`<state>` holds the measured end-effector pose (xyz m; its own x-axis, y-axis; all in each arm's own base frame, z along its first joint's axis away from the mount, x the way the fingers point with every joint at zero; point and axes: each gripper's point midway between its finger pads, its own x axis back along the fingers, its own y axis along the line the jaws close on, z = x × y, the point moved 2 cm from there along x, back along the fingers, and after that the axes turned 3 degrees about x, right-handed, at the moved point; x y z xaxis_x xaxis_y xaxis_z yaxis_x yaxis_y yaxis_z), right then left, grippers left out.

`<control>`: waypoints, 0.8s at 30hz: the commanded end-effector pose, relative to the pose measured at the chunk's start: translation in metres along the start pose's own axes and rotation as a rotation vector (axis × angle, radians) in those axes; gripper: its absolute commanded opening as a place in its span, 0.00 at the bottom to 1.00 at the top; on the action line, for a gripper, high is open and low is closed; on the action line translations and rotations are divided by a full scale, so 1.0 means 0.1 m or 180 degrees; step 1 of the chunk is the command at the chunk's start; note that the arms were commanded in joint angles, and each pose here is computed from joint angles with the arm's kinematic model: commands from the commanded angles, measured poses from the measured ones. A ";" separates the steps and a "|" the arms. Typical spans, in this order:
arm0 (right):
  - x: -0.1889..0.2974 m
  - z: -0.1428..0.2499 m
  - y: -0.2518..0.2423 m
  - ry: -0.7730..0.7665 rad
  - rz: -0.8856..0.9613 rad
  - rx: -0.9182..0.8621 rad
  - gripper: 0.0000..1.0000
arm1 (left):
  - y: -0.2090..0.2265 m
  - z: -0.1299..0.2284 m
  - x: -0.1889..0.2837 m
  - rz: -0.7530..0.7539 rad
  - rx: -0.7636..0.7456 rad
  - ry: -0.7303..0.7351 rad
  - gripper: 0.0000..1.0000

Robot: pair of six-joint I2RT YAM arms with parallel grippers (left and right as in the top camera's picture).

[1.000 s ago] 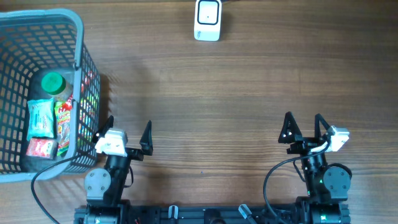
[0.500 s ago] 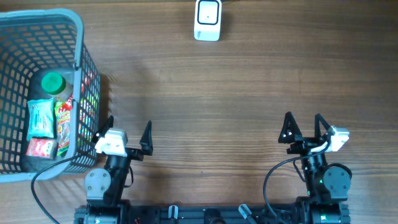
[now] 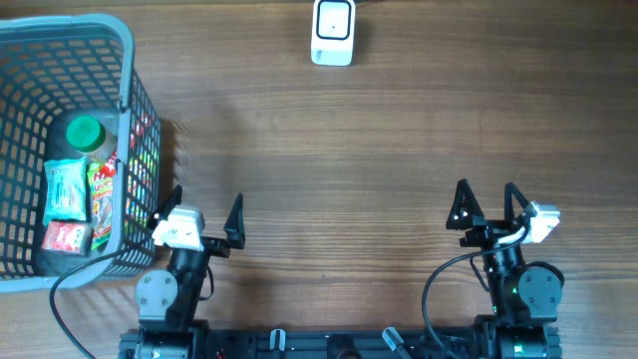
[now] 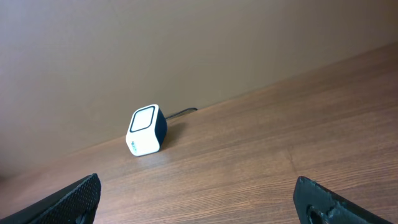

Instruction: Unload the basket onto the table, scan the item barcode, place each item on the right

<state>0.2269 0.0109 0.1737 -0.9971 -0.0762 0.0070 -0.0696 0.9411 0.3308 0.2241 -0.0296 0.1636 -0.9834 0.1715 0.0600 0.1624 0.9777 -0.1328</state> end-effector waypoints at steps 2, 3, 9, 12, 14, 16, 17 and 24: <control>0.00 -0.02 0.00 -0.0030 0.0011 -0.0017 1.00 | -0.25 0.01 0.02 0.0522 -0.0019 0.0012 1.00; 0.00 -0.01 0.00 -0.0029 0.0013 -0.0019 1.00 | -0.26 -0.01 0.02 0.0551 0.0078 0.0013 1.00; 0.00 -0.01 0.00 -0.0029 0.0013 -0.0019 1.00 | -0.42 -0.48 0.14 0.0763 0.0150 -0.0186 1.00; 0.00 -0.02 0.00 -0.0030 0.0013 -0.0019 1.00 | -0.46 -0.78 0.19 0.0759 0.0157 -0.0156 1.00; 0.00 -0.01 0.00 -0.0029 0.0012 -0.0018 1.00 | -0.49 -1.00 0.17 0.0739 0.0189 -0.0027 1.00; 0.00 -0.02 0.00 -0.0030 0.0011 -0.0017 1.00 | -0.51 -1.24 0.11 0.0711 0.0230 0.0137 1.00; 0.00 -0.01 0.00 -0.0029 0.0012 -0.0018 1.00 | -0.52 -1.32 0.08 0.0698 0.0248 0.0211 1.00; 0.00 -0.02 0.00 -0.0030 0.0011 -0.0019 1.00 | -0.51 -1.56 -0.22 0.0517 0.0476 0.1344 1.00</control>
<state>0.2268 0.0108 0.1737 -0.9971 -0.0758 0.0070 -0.0693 0.9412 0.3308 0.2412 -0.0621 0.3212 -0.8569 0.3739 0.3549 0.2775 0.9147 -0.2938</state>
